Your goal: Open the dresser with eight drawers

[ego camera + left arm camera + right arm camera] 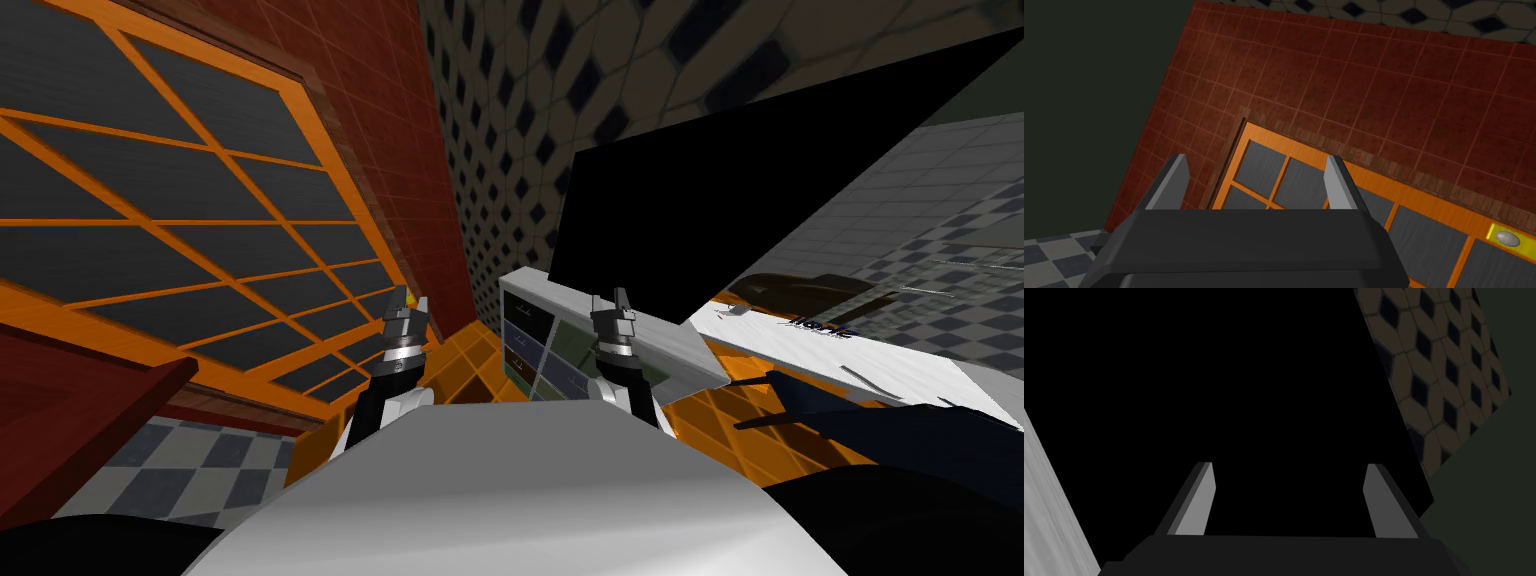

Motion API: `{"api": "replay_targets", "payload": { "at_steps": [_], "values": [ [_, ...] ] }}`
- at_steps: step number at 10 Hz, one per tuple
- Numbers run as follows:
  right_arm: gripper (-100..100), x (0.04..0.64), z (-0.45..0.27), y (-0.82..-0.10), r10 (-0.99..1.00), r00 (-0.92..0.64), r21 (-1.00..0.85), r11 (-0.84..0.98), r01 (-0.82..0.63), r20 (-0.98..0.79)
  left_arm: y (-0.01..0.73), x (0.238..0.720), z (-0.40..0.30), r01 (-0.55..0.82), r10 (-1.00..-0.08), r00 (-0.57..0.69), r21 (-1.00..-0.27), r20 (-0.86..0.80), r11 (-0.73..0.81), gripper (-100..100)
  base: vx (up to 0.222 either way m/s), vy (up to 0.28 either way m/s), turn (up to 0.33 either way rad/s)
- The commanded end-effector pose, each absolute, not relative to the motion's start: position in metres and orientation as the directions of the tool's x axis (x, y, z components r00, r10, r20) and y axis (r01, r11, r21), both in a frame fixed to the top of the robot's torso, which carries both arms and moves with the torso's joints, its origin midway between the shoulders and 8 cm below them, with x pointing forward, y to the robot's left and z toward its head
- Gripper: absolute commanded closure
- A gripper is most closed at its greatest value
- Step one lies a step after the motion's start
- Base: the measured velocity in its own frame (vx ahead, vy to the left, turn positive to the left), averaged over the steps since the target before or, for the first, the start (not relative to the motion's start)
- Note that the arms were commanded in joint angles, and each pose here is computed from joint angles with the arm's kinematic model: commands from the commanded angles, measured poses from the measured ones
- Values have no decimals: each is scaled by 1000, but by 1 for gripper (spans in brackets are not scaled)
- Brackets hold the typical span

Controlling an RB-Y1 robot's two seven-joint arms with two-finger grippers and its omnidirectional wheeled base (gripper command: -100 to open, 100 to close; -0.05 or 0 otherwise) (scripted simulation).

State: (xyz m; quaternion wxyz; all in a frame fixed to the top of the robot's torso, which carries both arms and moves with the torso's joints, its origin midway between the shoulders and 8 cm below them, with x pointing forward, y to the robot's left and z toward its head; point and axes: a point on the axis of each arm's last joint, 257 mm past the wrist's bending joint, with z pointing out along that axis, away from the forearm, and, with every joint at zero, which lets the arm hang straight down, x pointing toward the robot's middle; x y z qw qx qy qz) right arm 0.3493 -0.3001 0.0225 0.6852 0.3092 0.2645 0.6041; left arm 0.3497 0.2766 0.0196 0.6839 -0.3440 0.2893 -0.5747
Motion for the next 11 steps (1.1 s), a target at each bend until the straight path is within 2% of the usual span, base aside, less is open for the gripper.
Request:
{"api": "replay_targets", "payload": {
  "at_steps": [1,5,9,10,11],
  "values": [
    [0,349,23,-300,991,130,743,79,-664,11,277,350,20,587,-985,172,-803,0,103,0,0,0,0],
    [0,343,41,-299,992,130,707,87,-702,6,277,350,20,587,-985,172,-803,0,103,0,2,-2,0],
    [0,300,130,-291,990,141,488,132,-863,-18,277,350,20,587,-985,172,-803,0,103,0,0,0,0],
    [-100,282,156,-285,982,174,409,190,-893,-77,277,350,20,587,-985,172,-803,0,103,0,26,31,-92],
    [-100,282,156,-285,982,174,409,190,-893,-77,277,350,19,587,-985,172,-803,0,103,0,25,29,-88]
  ]
}}
